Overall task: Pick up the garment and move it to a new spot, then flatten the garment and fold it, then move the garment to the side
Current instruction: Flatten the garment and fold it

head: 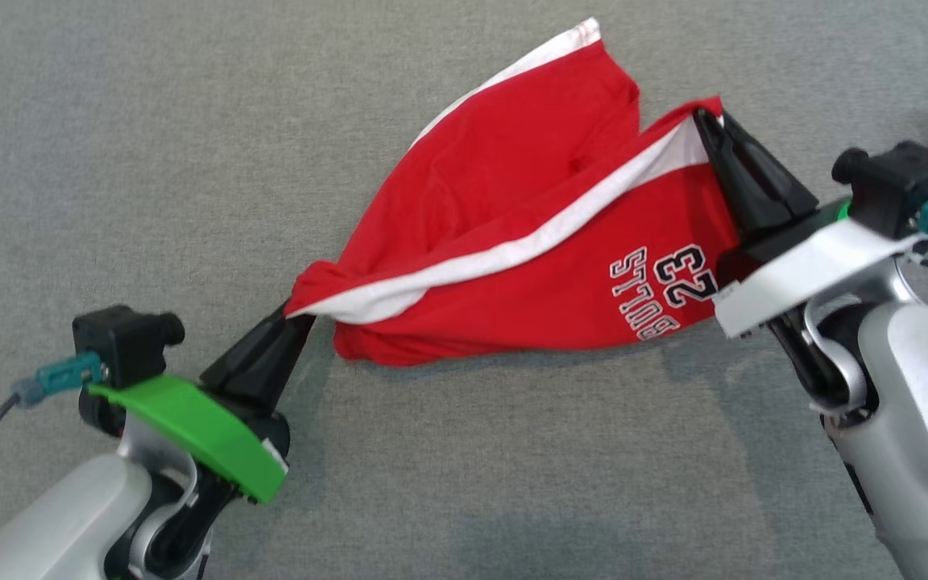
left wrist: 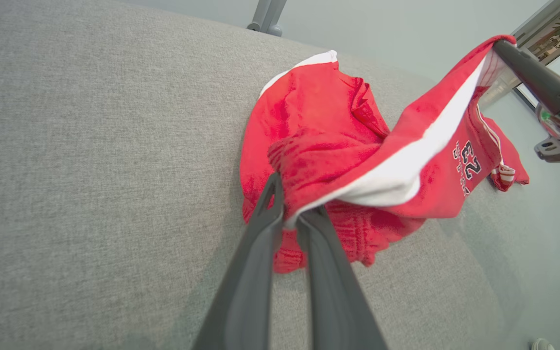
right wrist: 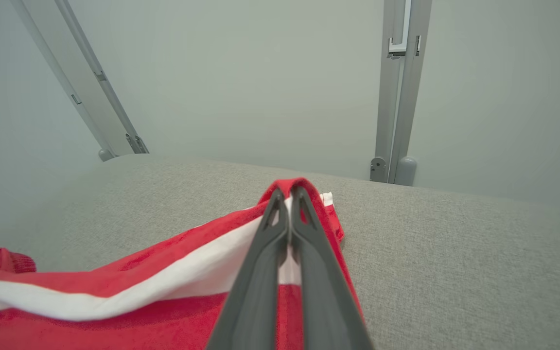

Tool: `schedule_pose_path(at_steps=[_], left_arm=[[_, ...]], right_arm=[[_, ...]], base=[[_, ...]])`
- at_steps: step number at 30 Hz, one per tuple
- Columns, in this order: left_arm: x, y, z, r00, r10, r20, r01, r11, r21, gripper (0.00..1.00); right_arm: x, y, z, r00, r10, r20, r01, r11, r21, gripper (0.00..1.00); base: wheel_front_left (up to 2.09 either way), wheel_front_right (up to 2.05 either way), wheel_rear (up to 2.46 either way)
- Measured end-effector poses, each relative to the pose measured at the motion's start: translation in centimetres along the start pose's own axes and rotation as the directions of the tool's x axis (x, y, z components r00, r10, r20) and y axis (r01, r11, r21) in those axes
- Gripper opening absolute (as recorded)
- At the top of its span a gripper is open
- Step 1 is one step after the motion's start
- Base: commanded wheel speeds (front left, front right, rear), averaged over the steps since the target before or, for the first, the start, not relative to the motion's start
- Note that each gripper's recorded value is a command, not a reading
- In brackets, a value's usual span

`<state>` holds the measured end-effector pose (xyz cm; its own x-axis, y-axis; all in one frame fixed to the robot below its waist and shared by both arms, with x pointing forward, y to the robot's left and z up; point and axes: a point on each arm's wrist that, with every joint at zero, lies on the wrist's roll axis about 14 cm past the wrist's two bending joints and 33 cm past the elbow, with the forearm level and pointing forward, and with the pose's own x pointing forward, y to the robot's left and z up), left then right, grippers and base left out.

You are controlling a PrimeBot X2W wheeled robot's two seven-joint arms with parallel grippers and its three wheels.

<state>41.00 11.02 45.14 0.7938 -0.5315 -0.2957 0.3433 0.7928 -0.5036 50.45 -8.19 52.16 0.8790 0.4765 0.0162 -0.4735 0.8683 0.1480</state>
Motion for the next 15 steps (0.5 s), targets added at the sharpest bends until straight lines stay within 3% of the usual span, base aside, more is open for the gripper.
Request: schedule_pose_path(at_steps=[8, 15], left_arm=[[2.6, 6.0, 1.2, 0.986, 0.165, 0.011, -0.164, 0.985, -0.05, 0.0], [4.0, 8.1, -0.2, 0.978, 0.201, -0.048, -0.203, 0.978, -0.047, 0.0]], right_arm=[[7.8, 3.6, -3.2, 0.989, 0.145, -0.035, -0.143, 0.988, 0.053, 0.0], [10.4, 1.4, -7.3, 0.99, 0.084, -0.114, -0.077, 0.995, 0.062, 0.0]], base=[[0.0, 0.0, 0.0], [0.0, 0.0, 0.0]])
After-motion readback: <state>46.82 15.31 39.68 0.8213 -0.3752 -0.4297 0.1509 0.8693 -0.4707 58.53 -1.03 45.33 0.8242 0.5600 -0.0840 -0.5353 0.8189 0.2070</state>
